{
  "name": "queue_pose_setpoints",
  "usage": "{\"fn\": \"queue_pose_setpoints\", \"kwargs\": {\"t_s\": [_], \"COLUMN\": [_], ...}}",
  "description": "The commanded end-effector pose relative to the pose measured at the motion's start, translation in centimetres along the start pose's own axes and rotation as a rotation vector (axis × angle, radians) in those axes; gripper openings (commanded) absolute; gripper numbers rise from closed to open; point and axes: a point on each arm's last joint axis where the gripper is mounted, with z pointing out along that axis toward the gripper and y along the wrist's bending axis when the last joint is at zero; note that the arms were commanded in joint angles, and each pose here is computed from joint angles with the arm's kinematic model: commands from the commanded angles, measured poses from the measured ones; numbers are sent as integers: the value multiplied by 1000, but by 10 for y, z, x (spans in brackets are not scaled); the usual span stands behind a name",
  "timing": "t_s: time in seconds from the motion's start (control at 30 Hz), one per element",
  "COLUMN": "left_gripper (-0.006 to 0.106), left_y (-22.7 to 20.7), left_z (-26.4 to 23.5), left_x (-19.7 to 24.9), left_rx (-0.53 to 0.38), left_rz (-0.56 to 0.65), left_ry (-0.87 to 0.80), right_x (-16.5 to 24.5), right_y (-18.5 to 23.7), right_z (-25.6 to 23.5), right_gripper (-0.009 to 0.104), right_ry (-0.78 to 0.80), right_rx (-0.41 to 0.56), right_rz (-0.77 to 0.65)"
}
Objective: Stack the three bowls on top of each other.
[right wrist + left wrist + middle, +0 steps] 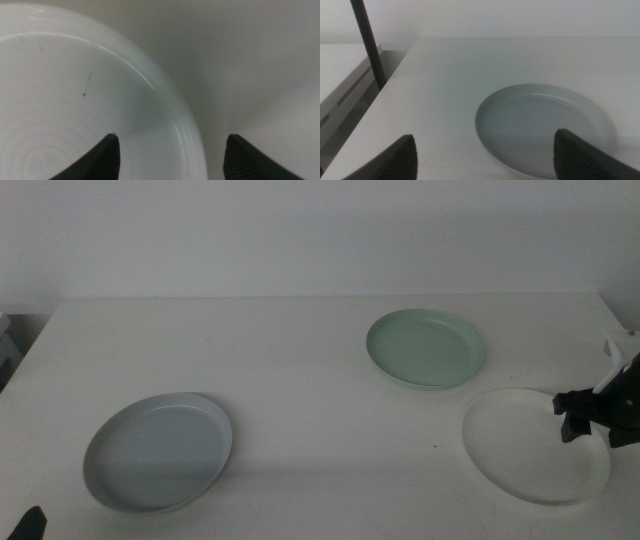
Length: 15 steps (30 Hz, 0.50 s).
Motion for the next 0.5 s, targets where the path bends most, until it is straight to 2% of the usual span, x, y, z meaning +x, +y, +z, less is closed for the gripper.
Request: {"fn": "queue_pose_setpoints", "kwargs": {"t_s": [0.0, 0.17, 0.23, 0.37, 0.47], "left_gripper": [105, 105, 105, 105, 105], "left_y": [0, 0, 0, 0, 0], "left_z": [-1, -1, -1, -1, -1], "left_x": [-9, -9, -9, -9, -9], "left_rx": [1, 1, 1, 1, 1], "left_rz": [-15, -15, -15, -15, -15], "left_ry": [-93, -93, -93, -93, -93], "right_x": [-12, -10, -10, -10, -10], "right_y": [-2, -3, -3, -3, -1], "right_z": [-12, 3, 5, 0, -13], "right_gripper": [49, 34, 25, -2, -1], "right_ry": [-80, -36, -27, -36, -63], "right_rx": [3, 7, 8, 7, 3], "right_rz": [-12, -11, -11, -11, -12]}}
